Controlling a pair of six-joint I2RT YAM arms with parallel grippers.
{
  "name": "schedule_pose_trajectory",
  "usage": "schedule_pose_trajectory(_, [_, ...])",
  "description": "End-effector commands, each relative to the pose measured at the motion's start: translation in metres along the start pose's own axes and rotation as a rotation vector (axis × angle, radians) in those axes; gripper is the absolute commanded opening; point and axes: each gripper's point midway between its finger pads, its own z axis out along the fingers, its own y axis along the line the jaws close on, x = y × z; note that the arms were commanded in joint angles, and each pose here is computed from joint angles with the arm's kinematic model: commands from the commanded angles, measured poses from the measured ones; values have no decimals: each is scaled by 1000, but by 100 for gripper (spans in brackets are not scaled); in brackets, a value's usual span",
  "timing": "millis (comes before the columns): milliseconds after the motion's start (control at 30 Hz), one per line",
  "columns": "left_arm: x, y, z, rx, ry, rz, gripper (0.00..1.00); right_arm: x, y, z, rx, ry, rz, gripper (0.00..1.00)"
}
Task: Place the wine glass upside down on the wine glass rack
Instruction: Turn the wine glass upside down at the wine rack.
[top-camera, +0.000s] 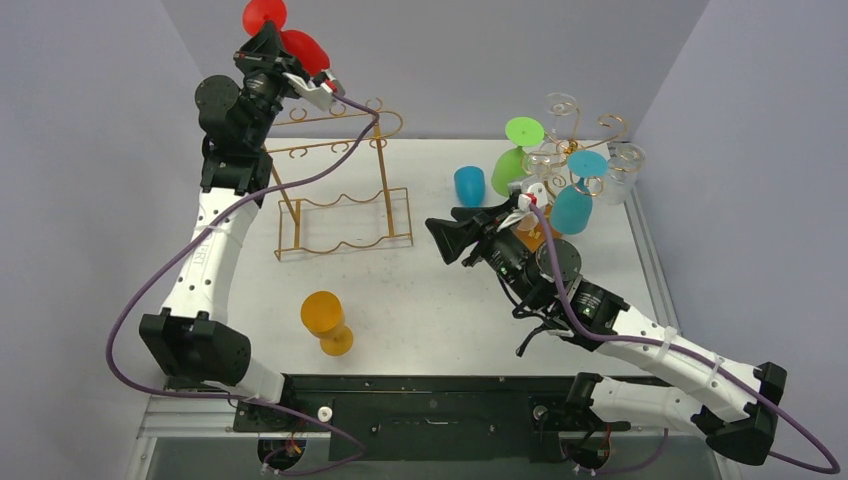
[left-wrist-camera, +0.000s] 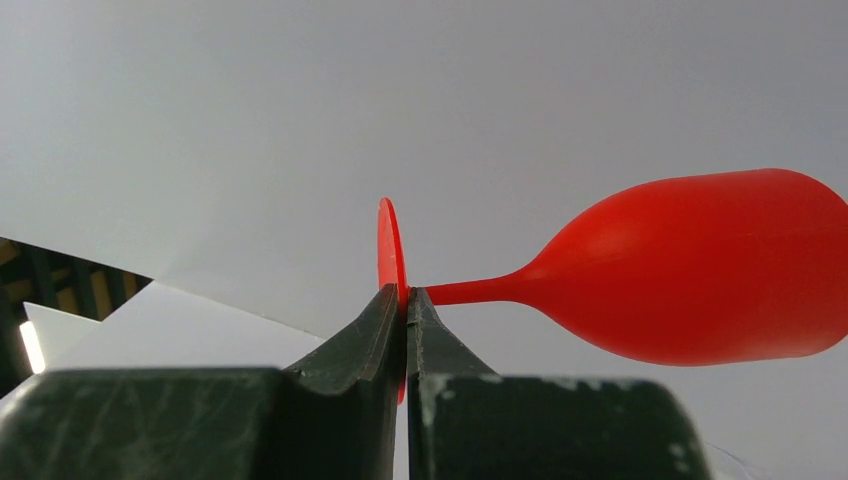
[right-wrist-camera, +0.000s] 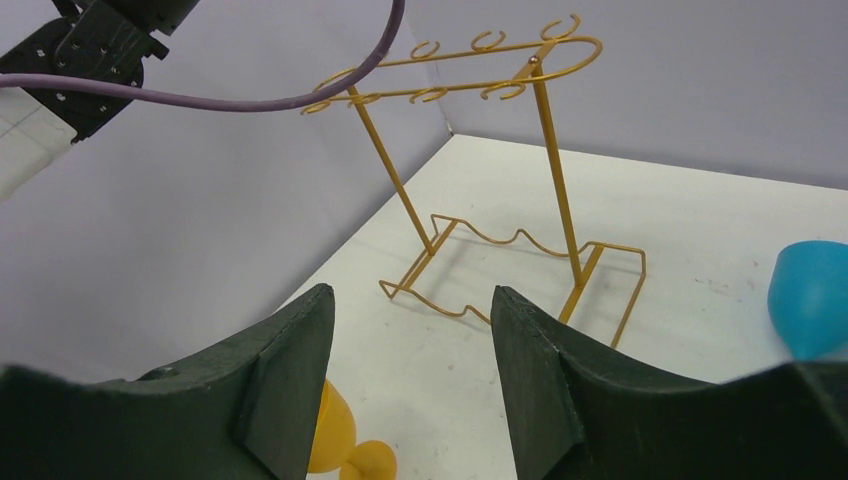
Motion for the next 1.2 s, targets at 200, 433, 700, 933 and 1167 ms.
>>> schedule_pose_trajectory(200, [-4,22,15,-111,-26,193,0,4,-7,11,-33,-25,60,53])
schedule_pose_trajectory(433, [14,-25,19,23,17,200,0,4,-19,12,-32,-34,79,52])
schedule_pose_trajectory(700, [27,-65,23,142,51,164,0,7,-26,11,-29,-38,99,50])
schedule_pose_trajectory(933, [37,-91,20,210,79,144,0,9,-28,10,-33,-37,113,48])
schedule_pose_trajectory(1167, [40,-110,16,285,81,123,0,13,-30,10,-29,-32,125,47])
